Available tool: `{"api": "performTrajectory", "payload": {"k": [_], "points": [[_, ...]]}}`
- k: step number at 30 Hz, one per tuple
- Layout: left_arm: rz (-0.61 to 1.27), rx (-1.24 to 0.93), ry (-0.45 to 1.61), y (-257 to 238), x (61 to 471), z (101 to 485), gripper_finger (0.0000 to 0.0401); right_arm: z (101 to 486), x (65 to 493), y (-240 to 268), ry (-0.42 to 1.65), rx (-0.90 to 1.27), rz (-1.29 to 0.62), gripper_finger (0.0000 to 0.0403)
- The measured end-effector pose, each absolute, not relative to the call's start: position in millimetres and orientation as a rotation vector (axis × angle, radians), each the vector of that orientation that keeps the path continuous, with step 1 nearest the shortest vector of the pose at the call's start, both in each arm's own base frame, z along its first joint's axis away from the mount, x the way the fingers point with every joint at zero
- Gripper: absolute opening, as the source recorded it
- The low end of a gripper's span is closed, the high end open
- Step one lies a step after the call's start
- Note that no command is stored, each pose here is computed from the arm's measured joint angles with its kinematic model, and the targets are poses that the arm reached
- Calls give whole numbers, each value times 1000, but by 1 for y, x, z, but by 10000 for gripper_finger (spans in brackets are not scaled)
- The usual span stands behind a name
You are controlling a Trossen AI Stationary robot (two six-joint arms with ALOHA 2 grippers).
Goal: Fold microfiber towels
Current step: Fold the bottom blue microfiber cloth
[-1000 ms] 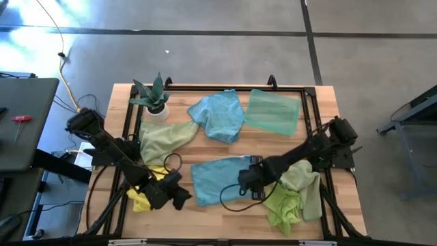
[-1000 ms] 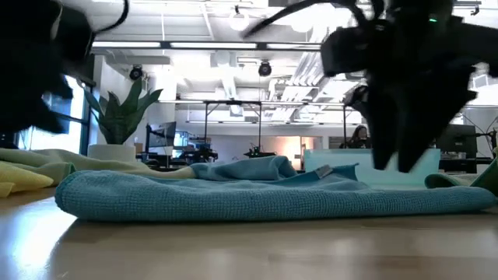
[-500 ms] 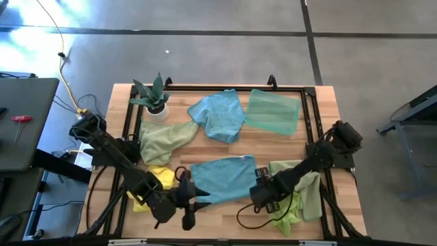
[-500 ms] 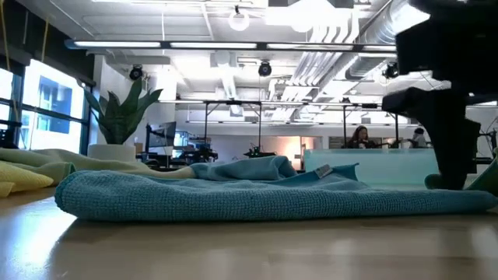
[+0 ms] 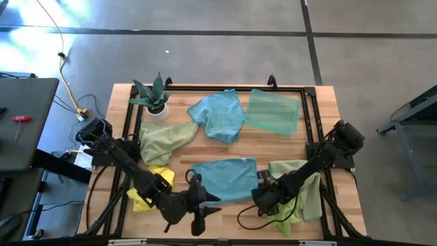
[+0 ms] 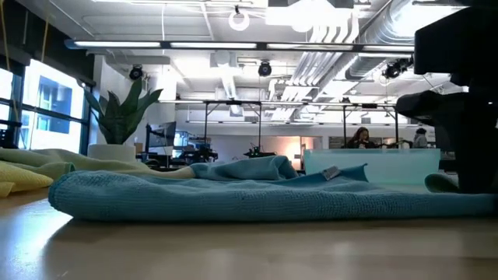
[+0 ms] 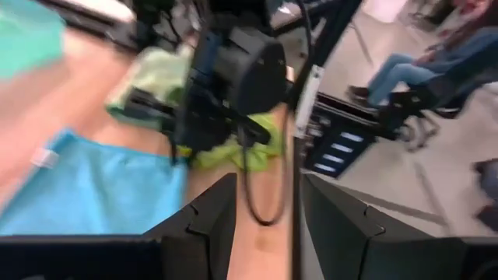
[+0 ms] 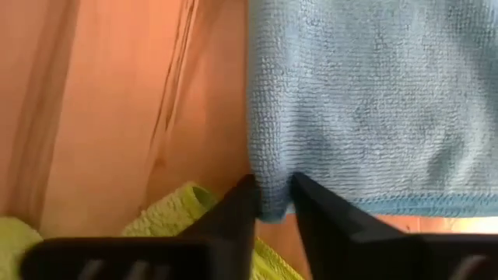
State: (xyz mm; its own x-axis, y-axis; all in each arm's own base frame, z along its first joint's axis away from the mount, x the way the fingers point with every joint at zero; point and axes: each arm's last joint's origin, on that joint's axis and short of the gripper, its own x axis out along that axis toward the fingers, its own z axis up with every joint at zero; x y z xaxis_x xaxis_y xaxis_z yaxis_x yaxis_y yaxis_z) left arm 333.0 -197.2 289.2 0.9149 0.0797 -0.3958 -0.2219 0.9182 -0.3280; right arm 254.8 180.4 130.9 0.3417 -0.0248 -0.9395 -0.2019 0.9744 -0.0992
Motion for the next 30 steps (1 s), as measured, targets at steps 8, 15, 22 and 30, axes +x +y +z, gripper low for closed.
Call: {"api": "performTrajectory", "payload": {"k": [8, 15, 22, 30], "points": [[73, -333, 527, -195, 342, 269, 136, 135, 262, 177, 1186, -156, 82, 14], [159, -94, 660, -197, 353, 218, 136, 162, 288, 170, 1146, -26, 132, 2], [213, -4, 668, -200, 361, 193, 136, 186, 311, 162, 1105, 58, 227, 1], [313, -16, 571, -193, 372, 192, 136, 198, 329, 143, 1067, 148, 238, 0]]}}
